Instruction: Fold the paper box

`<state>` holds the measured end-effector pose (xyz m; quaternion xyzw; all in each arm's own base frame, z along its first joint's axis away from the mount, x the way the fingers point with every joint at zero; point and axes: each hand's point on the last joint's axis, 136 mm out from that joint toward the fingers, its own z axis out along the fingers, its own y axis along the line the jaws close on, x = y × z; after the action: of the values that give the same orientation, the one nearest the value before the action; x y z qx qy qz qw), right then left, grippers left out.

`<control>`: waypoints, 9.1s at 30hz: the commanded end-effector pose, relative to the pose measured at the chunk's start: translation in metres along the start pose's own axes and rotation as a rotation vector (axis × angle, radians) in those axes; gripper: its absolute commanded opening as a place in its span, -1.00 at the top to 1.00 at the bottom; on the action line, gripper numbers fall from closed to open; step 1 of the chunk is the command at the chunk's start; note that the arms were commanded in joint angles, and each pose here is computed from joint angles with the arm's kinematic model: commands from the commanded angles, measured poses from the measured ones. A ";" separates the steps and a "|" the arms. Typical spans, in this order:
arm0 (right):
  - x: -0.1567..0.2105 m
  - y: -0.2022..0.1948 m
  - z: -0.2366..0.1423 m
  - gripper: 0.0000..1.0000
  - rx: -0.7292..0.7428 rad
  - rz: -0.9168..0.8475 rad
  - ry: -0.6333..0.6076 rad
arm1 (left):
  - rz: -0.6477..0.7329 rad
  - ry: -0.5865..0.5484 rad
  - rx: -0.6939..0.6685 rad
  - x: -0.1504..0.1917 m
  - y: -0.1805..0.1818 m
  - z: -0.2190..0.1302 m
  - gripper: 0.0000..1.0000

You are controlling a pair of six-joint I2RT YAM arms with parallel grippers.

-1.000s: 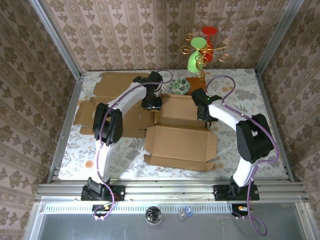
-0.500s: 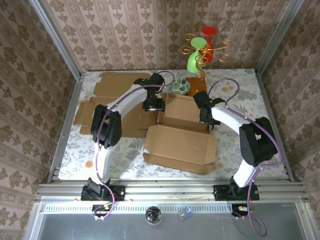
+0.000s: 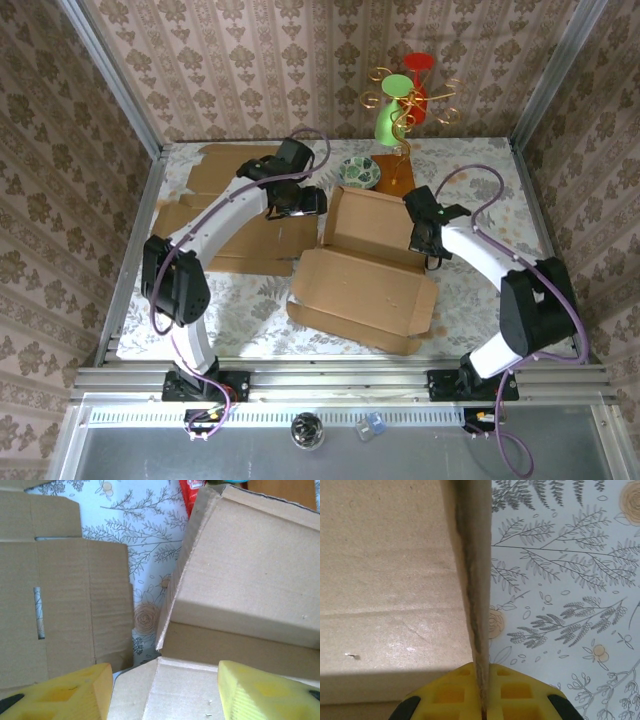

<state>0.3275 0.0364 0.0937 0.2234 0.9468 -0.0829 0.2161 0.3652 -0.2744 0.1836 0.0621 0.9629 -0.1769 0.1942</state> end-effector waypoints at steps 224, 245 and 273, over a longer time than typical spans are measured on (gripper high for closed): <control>-0.065 0.072 -0.094 1.00 -0.879 -0.771 -0.471 | 0.525 -0.332 0.333 0.009 0.061 -0.079 -0.28; -0.061 0.082 -0.092 1.00 -0.842 -0.737 -0.445 | 0.547 -0.304 0.258 0.000 0.024 -0.058 0.88; -0.046 0.020 -0.086 1.00 -0.589 -0.194 -0.731 | 0.333 -0.579 0.354 -0.045 -0.060 -0.035 1.00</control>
<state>0.3363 0.0577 0.1681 -0.0009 0.8358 0.0868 0.5422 0.3820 -0.2959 0.2124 0.1924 0.8499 -0.2521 0.4208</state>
